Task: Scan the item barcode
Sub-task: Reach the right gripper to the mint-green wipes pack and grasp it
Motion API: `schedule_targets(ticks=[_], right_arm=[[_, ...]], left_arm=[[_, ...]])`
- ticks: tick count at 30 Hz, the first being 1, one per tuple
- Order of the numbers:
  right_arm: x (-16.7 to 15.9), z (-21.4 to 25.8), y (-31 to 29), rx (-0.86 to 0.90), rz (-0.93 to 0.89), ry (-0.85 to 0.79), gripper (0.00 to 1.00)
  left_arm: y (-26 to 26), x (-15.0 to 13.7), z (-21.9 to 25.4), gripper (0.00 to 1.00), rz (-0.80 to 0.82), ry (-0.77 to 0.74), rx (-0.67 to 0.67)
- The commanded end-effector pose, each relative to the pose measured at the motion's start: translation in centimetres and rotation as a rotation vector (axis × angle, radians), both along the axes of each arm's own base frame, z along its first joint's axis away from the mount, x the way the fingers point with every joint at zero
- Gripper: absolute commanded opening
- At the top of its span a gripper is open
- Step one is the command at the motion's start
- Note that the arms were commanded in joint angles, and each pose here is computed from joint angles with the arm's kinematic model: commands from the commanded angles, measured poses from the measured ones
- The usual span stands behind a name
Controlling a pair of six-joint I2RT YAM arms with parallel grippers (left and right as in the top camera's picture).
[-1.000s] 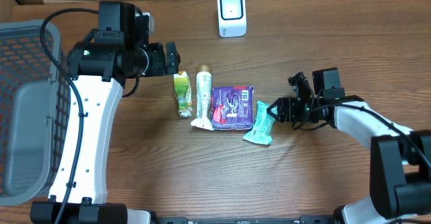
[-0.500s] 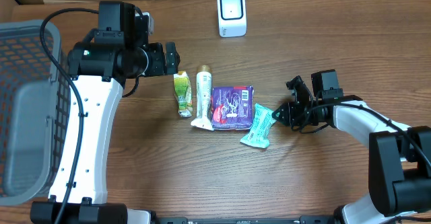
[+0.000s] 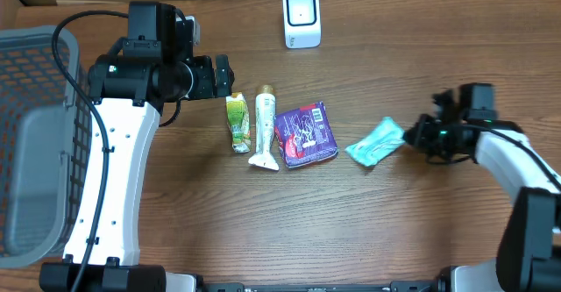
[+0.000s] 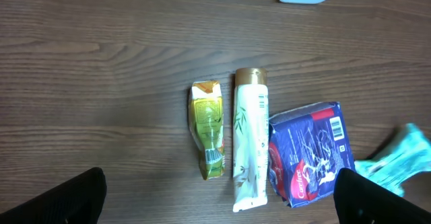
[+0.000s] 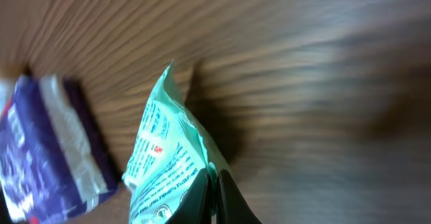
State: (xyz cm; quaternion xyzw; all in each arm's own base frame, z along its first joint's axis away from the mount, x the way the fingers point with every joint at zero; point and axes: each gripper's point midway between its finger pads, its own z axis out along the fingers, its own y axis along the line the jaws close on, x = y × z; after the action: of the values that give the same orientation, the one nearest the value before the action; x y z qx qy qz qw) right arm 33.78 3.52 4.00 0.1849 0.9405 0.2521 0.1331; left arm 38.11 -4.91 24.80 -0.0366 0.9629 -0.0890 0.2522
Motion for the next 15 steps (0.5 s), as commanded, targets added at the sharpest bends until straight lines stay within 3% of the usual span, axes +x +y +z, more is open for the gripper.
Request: schedule_targets(ticks=[1, 6, 11, 12, 15], right_arm=[[0.4, 1.1, -2.0, 0.0, -0.139, 0.024, 0.04], [-1.3, 0.9, 0.1, 0.05, -0.084, 0.092, 0.04], [-4.8, 0.0, 2.4, 0.016, 0.049, 0.198, 0.52], [-5.2, -0.2, 2.5, 0.002, 0.056, 0.219, 0.58], [-5.9, -0.6, 2.3, -0.048, 0.068, 0.244, 0.64]], left_arm=[[0.0, 0.3, -0.1, 1.0, -0.001, -0.003, 0.012], [0.0, 0.3, -0.1, 0.99, -0.001, -0.003, 0.012], [0.0, 0.3, -0.1, 1.0, -0.001, -0.003, 0.012], [0.0, 0.3, -0.1, 1.0, -0.001, -0.003, 0.012], [0.0, 0.3, -0.1, 1.0, -0.001, -0.003, 0.012]])
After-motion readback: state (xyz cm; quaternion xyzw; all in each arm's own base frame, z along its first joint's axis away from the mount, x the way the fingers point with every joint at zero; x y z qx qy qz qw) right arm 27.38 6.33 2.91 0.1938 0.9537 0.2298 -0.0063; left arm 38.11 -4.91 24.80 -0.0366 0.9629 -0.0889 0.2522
